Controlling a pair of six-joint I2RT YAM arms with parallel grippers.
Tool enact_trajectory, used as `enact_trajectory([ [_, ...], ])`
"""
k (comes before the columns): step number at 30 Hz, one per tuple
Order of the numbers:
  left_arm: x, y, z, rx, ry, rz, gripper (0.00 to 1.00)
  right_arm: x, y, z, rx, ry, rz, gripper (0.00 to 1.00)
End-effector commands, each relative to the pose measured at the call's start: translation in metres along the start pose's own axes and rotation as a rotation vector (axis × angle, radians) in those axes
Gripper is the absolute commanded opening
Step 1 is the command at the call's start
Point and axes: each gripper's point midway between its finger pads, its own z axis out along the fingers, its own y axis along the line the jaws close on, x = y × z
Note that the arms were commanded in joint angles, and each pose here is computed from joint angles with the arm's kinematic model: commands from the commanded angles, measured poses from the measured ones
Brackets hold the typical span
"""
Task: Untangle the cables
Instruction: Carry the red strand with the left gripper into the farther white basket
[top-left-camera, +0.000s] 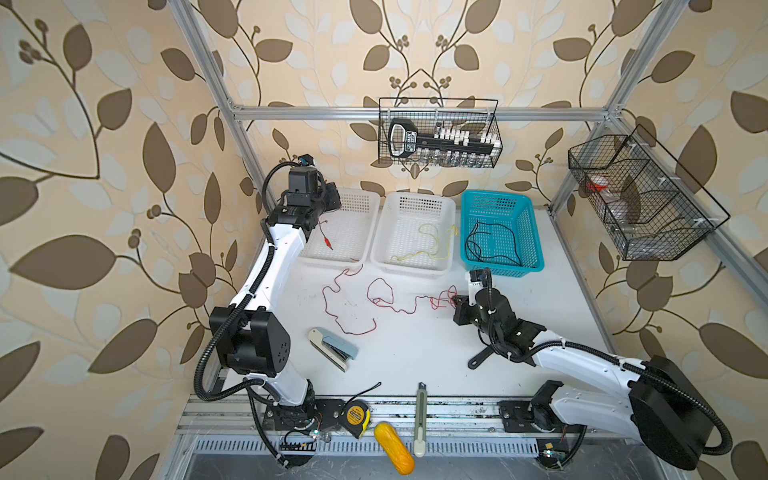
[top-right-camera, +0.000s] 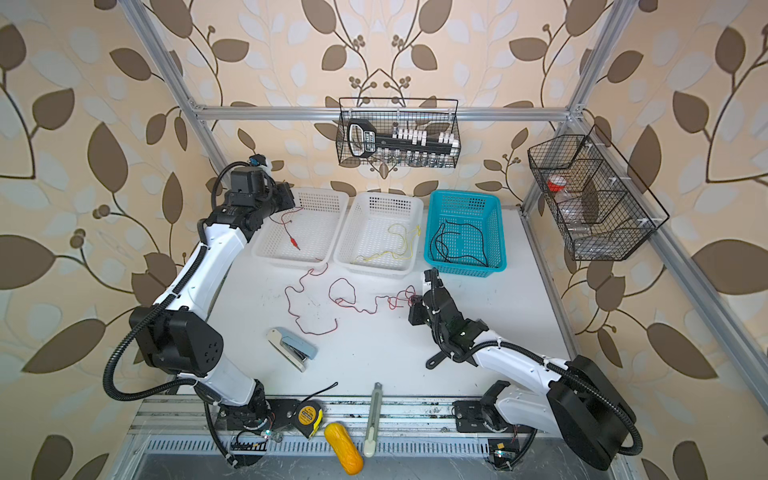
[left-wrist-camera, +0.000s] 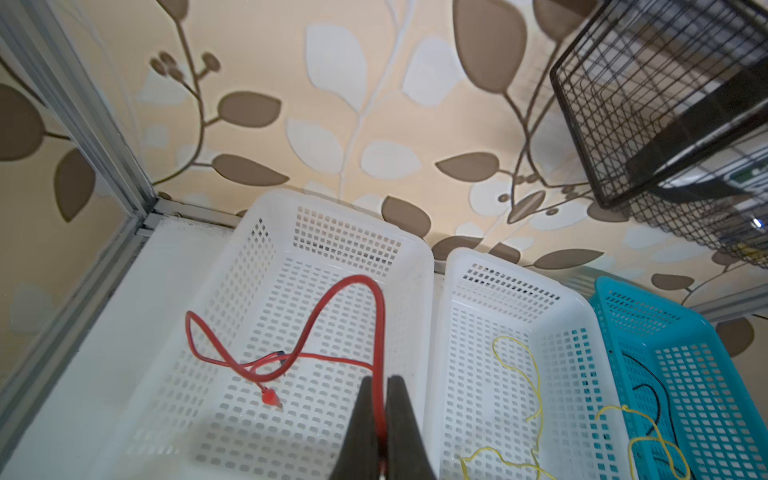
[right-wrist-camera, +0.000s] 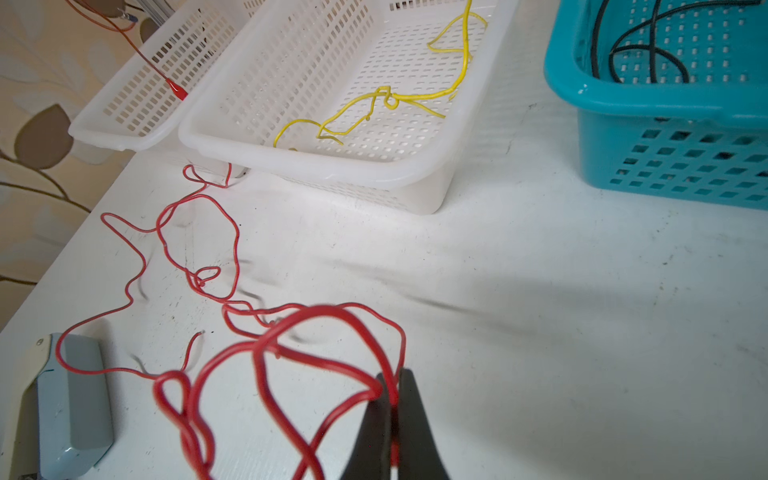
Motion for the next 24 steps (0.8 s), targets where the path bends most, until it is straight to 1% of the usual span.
enact_trajectory([
  [1,0.026,-0.009,0.018,0.079,0.059,-0.033,0.0,0.003,0.007,0.002,-0.031,0.015,0.007,0.0],
  [6,0.069,0.0,0.038,0.078,0.159,-0.079,0.0,-0.001,0.014,0.001,-0.054,0.011,0.014,0.0],
  [7,0.076,0.003,0.042,0.071,0.175,-0.088,0.02,-0.002,0.015,0.001,-0.058,0.008,0.014,0.0],
  [11,0.098,0.01,0.048,0.056,0.229,-0.109,0.2,-0.007,0.016,-0.002,-0.062,-0.004,0.011,0.0],
  [12,0.102,0.011,0.049,0.053,0.238,-0.115,0.27,-0.009,0.017,-0.003,-0.064,-0.007,0.011,0.0],
  [14,0.108,0.011,0.048,0.054,0.251,-0.118,0.37,-0.011,0.018,-0.005,-0.067,-0.013,0.012,0.0],
  [15,0.109,0.012,0.047,0.054,0.256,-0.122,0.45,-0.012,0.019,-0.006,-0.072,-0.014,0.011,0.0],
  [16,0.11,0.011,0.046,0.063,0.258,-0.121,0.5,-0.014,0.021,-0.007,-0.08,-0.016,0.012,0.0],
  [22,0.106,0.0,0.034,0.108,0.247,-0.116,0.71,-0.032,0.029,-0.015,-0.107,-0.045,0.022,0.0],
  [23,0.104,-0.003,0.031,0.117,0.243,-0.112,0.75,-0.034,0.031,-0.016,-0.114,-0.049,0.024,0.0],
  [24,0.102,-0.006,0.028,0.128,0.237,-0.109,0.82,-0.037,0.033,-0.017,-0.125,-0.052,0.027,0.0],
])
